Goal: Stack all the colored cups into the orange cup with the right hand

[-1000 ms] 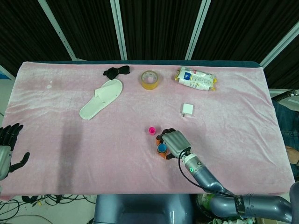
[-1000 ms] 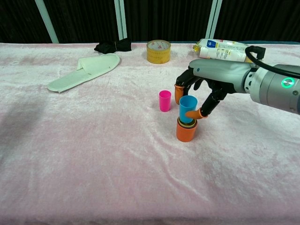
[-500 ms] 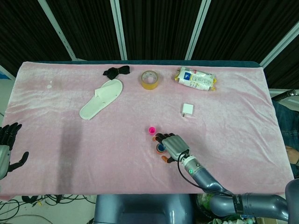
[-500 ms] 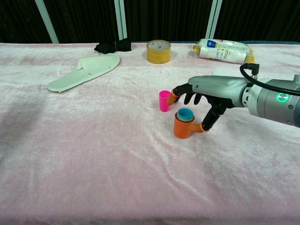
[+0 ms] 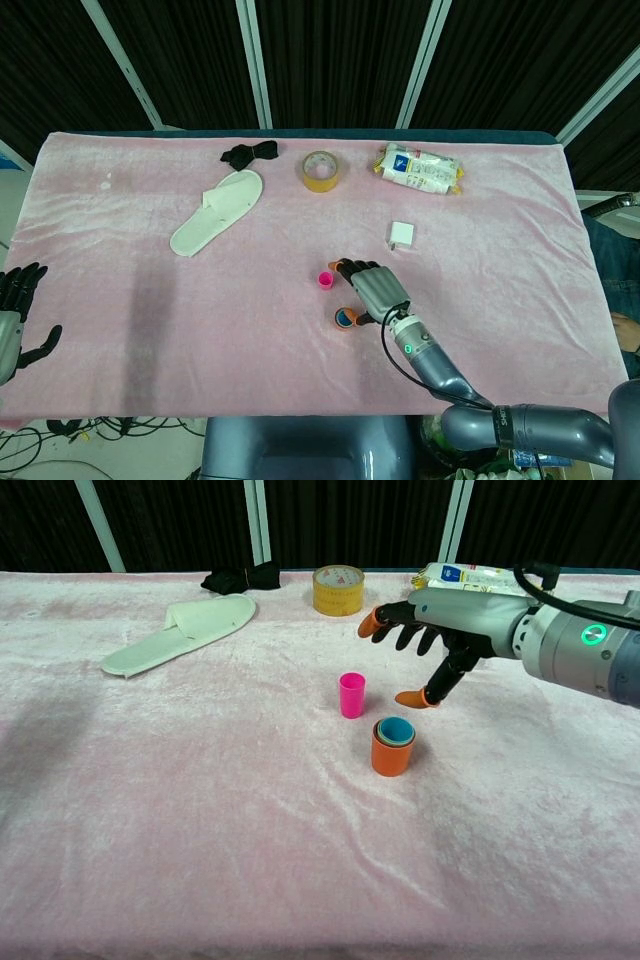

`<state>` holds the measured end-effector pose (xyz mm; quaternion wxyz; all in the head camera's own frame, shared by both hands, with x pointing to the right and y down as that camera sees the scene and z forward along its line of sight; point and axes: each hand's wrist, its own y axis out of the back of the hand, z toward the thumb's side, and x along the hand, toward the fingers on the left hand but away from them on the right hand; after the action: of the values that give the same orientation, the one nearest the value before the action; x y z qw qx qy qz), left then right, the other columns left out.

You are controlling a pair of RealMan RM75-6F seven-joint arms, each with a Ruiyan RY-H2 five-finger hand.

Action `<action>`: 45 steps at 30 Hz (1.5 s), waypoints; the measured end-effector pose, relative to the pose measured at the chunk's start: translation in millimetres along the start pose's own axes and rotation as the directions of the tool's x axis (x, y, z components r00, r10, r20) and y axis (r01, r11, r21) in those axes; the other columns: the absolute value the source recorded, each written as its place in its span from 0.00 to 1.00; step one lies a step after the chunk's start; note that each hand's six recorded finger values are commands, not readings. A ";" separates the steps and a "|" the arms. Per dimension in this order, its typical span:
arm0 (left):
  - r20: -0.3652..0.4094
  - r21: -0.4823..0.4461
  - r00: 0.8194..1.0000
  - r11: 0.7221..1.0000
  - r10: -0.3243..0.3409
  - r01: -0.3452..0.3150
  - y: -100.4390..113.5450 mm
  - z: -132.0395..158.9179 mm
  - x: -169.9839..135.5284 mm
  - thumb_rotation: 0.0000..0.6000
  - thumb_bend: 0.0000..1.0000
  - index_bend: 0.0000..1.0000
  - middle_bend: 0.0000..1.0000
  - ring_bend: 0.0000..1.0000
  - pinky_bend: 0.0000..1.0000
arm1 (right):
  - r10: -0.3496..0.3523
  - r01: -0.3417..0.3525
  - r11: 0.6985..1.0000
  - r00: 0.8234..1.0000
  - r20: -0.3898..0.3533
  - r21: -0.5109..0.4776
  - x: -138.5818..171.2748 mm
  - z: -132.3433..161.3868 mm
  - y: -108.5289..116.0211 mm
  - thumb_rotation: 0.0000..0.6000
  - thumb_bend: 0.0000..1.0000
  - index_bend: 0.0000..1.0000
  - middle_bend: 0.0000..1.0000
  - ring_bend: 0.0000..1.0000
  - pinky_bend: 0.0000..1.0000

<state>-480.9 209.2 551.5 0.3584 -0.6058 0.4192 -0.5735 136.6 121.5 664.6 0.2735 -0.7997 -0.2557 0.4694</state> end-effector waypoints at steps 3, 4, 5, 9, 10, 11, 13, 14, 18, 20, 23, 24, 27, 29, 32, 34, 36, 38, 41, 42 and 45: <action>-0.001 0.001 1.000 1.000 0.001 -0.001 0.3 -0.3 0.1 1.00 0.34 0.03 0.04 0.00 0.01 | 0.008 -0.008 1.000 1.000 0.010 -0.006 -9.9 0.0 -0.2 1.00 0.25 0.17 0.16 0.19 0.21; -0.001 0.001 1.000 1.000 0.001 -0.001 0.3 -0.4 0.1 1.00 0.34 0.03 0.04 0.00 0.01 | 0.011 -0.011 1.000 1.000 0.014 -0.008 -14.3 0.0 -0.4 1.00 0.25 0.17 0.17 0.19 0.21; -0.001 0.000 1.000 1.000 0.001 -0.001 0.4 -0.4 0.1 1.00 0.34 0.03 0.04 0.00 0.01 | 0.014 -0.014 1.000 1.000 0.017 -0.010 -17.4 0.1 -0.8 1.00 0.25 0.17 0.17 0.19 0.21; -0.002 0.000 1.000 1.000 0.000 0.000 0.2 -0.7 0.4 1.00 0.34 0.03 0.04 0.00 0.01 | 0.019 -0.019 1.000 1.000 0.023 -0.021 -28.9 2.1 -2.4 1.00 0.25 0.17 0.18 0.19 0.21; -0.002 0.001 1.000 1.000 -0.002 0.002 -0.3 -0.6 0.5 1.00 0.34 0.03 0.04 0.00 0.01 | 0.018 -0.018 1.000 0.999 0.026 -0.024 -32.9 2.4 -2.9 1.00 0.25 0.18 0.18 0.19 0.21; -0.002 0.002 1.000 1.000 -0.003 0.003 -0.6 -0.5 0.7 1.00 0.34 0.03 0.04 0.00 0.01 | 0.017 -0.016 1.000 0.999 0.029 -0.027 -36.1 2.5 -3.4 1.00 0.25 0.18 0.19 0.19 0.21; -0.002 0.001 1.000 1.000 -0.003 0.003 -0.7 -0.5 0.8 1.00 0.34 0.03 0.04 0.00 0.01 | 0.012 -0.011 0.999 0.999 0.034 -0.034 -43.8 3.1 -5.0 1.00 0.25 0.19 0.19 0.19 0.21; -0.002 0.001 1.000 1.000 -0.004 0.004 -0.8 -0.5 0.9 1.00 0.34 0.03 0.04 0.00 0.01 | 0.010 -0.009 0.999 0.999 0.035 -0.037 -46.8 3.9 -5.9 1.00 0.25 0.19 0.20 0.19 0.21; -0.001 0.000 1.000 1.000 -0.006 0.006 -1.2 0.0 0.6 1.00 0.34 0.03 0.04 0.00 0.01 | 0.008 -0.006 0.999 0.999 0.036 -0.051 -57.0 7.6 -9.6 1.00 0.25 0.20 0.21 0.19 0.21; 0.000 0.000 1.000 1.000 -0.006 0.006 -1.2 0.3 0.4 1.00 0.34 0.03 0.04 0.00 0.01 | 0.009 -0.007 0.998 0.999 0.037 -0.061 -60.5 9.4 -11.7 1.00 0.25 0.21 0.22 0.19 0.21; 0.000 -0.002 1.000 1.000 -0.006 0.006 -1.1 0.4 0.4 1.00 0.34 0.03 0.04 0.00 0.01 | 0.012 -0.010 0.998 0.999 0.036 -0.066 -62.8 11.1 -14.2 1.00 0.25 0.23 0.26 0.19 0.21; 0.000 -0.002 1.000 1.000 -0.005 0.005 -1.0 0.3 0.3 1.00 0.34 0.03 0.04 0.00 0.01 | 0.013 -0.011 0.998 0.999 0.036 -0.065 -63.2 11.3 -15.1 1.00 0.25 0.24 0.27 0.19 0.21; -0.002 -0.005 1.000 1.000 -0.004 0.004 -0.5 -0.1 0.4 1.00 0.34 0.03 0.04 0.00 0.01 | 0.021 -0.019 0.998 0.999 0.032 -0.059 -64.1 13.2 -20.6 1.00 0.25 0.26 0.29 0.19 0.21; -0.002 -0.006 1.000 1.000 -0.004 0.004 -0.4 -0.3 0.5 1.00 0.34 0.03 0.04 0.00 0.01 | 0.025 -0.023 0.998 0.999 0.029 -0.051 -64.7 14.3 -23.7 1.00 0.25 0.27 0.30 0.19 0.21; -0.002 -0.007 1.000 1.000 -0.004 0.004 -0.4 -0.2 0.7 1.00 0.34 0.03 0.04 0.00 0.01 | 0.026 -0.024 0.999 0.999 0.029 -0.043 -66.3 14.7 -27.1 1.00 0.25 0.28 0.31 0.19 0.21; -0.003 -0.008 1.000 1.000 -0.005 0.005 -0.3 -0.3 0.6 1.00 0.34 0.03 0.04 0.00 0.01 | 0.026 -0.024 0.999 0.999 0.031 -0.042 -67.7 14.5 -28.7 1.00 0.25 0.28 0.32 0.19 0.21; -0.004 -0.010 1.000 1.000 -0.005 0.005 -0.1 -0.5 0.7 1.00 0.34 0.03 0.04 0.00 0.01 | 0.025 -0.024 0.999 0.999 0.033 -0.040 -69.0 13.8 -29.8 1.00 0.25 0.29 0.33 0.20 0.21; -0.005 -0.010 1.000 1.000 -0.004 0.004 0.2 -0.6 0.7 1.00 0.34 0.03 0.04 0.00 0.01 | 0.025 -0.023 0.999 0.999 0.036 -0.038 -70.6 12.8 -31.0 1.00 0.25 0.30 0.34 0.20 0.21; -0.006 -0.012 1.000 1.000 -0.003 0.003 0.6 -0.7 0.8 1.00 0.34 0.03 0.04 0.00 0.01 | 0.024 -0.023 0.999 0.999 0.041 -0.034 -72.5 10.6 -32.9 1.00 0.25 0.32 0.36 0.20 0.21; -0.006 -0.012 1.000 1.000 -0.003 0.003 0.7 -0.9 0.8 1.00 0.34 0.03 0.04 0.00 0.01 | 0.024 -0.022 0.999 0.999 0.043 -0.032 -73.1 9.8 -33.6 1.00 0.25 0.34 0.36 0.21 0.21; -0.008 -0.013 1.000 1.000 -0.003 0.003 0.8 -1.0 0.9 1.00 0.34 0.03 0.04 0.00 0.01 | 0.023 -0.022 0.999 0.999 0.046 -0.027 -74.5 7.9 -35.9 1.00 0.26 0.36 0.39 0.22 0.21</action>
<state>-481.9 208.1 551.3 0.3521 -0.6064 0.4234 -0.5736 92.2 99.3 731.2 0.2514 -0.7949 -0.2593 0.4876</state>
